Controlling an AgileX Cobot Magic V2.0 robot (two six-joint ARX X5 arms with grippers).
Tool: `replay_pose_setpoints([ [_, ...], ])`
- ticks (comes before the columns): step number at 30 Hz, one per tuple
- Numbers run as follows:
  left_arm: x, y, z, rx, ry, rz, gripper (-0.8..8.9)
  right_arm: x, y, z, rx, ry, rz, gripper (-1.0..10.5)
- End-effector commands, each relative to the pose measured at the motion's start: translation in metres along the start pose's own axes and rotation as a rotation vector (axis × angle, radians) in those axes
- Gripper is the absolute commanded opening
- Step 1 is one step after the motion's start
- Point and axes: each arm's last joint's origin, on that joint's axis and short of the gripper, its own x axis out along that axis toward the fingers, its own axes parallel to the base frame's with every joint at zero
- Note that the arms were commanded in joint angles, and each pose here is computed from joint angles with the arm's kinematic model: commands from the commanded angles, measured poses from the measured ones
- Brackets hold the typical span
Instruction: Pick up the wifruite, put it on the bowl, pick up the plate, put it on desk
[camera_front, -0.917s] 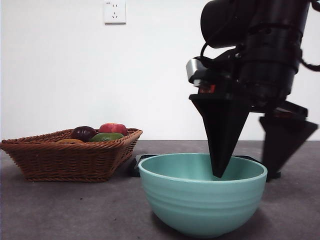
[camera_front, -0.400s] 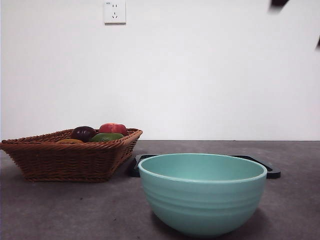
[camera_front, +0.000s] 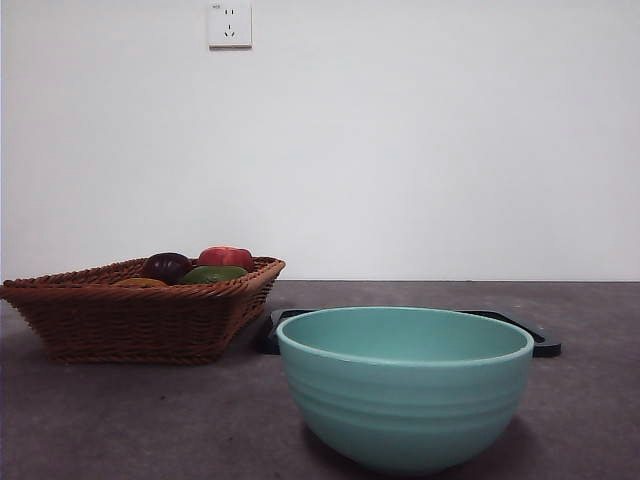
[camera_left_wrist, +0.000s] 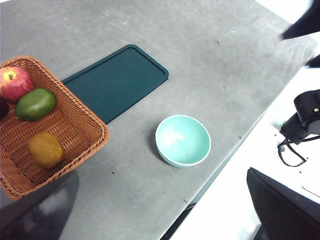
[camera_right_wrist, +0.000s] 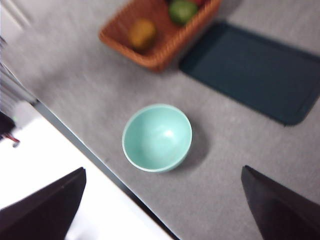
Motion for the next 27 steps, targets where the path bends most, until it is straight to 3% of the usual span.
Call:
replay_pose_setpoints([
  [1,-0.001,-0.001,0.003,0.025,-0.015,-0.005,5.63,-0.019,0.002,-0.007,-0.019,-0.08,0.02,5.0],
  [7,-0.001,-0.001,0.003,0.025,-0.015,-0.005,5.6,-0.042,0.003,-0.024,-0.012,-0.189,0.043,4.9],
  [15,-0.001,-0.001,0.003,0.025,-0.016,-0.004,5.51,-0.044,0.003,-0.025,-0.017,-0.202,0.044,4.9],
  [16,-0.001,-0.001,0.003,0.026,-0.016,-0.004,5.19,-0.044,0.003,-0.025,-0.017,-0.205,0.042,4.9],
  [17,-0.001,-0.001,0.003,0.026,-0.015,-0.005,4.11,-0.044,0.003,-0.025,-0.016,-0.207,0.033,4.4],
  [20,-0.001,0.0,0.004,0.037,-0.018,-0.003,-0.14,-0.044,0.003,-0.025,-0.033,-0.212,0.012,0.0],
  [21,-0.001,0.0,0.004,0.037,-0.02,-0.003,0.3,-0.044,0.003,-0.024,-0.035,-0.217,0.012,0.3],
  [27,-0.001,-0.001,0.004,0.038,-0.022,-0.003,0.27,-0.044,0.003,-0.024,-0.034,-0.221,0.017,0.3],
])
